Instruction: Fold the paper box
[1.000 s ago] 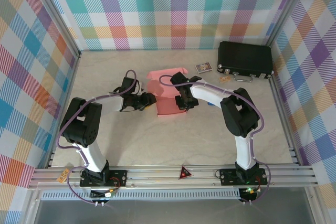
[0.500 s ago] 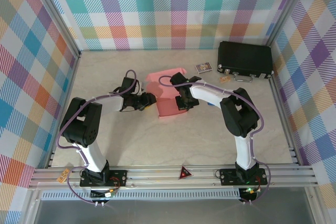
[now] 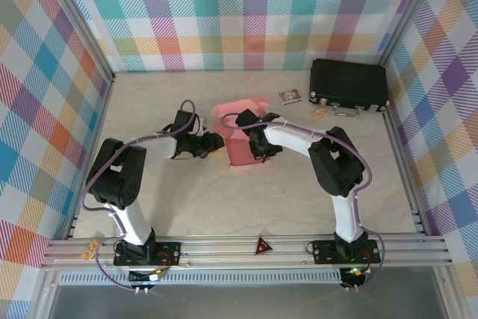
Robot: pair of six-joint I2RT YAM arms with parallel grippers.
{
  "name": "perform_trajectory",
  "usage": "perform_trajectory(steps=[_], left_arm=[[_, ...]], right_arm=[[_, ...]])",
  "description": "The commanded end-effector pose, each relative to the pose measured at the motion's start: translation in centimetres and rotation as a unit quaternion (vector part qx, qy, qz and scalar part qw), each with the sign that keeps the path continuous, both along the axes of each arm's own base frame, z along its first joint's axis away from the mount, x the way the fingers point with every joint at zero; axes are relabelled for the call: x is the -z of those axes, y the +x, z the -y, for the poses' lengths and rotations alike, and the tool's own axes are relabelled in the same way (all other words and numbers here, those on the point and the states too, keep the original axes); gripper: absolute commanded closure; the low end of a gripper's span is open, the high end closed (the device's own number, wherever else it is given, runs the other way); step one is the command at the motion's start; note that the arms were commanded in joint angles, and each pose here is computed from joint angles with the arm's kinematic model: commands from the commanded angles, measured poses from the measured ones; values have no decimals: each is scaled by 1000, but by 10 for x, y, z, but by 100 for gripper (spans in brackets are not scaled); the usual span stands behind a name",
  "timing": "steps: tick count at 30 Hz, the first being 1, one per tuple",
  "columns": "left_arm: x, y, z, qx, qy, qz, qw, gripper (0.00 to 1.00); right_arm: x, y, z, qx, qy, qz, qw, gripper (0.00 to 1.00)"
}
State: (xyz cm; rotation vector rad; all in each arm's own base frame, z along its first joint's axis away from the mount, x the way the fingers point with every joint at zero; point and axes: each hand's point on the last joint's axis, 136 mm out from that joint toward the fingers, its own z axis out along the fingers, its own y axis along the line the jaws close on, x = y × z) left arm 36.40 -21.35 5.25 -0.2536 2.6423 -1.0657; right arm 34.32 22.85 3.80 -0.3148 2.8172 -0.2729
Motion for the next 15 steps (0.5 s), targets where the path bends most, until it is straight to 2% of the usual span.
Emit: perform_trajectory(steps=[1, 8, 15], left_arm=[[-8, 6, 14, 13, -23, 6, 1000, 59], [-8, 8, 17, 15, -28, 5, 999, 59], [-10, 9, 16, 18, -21, 7, 1000, 59]], right_arm=[[13, -8, 16, 22, -42, -10, 999, 89], [12, -7, 13, 32, -36, -8, 999, 90], [-15, 4, 1, 38, 39, 12, 998, 84]])
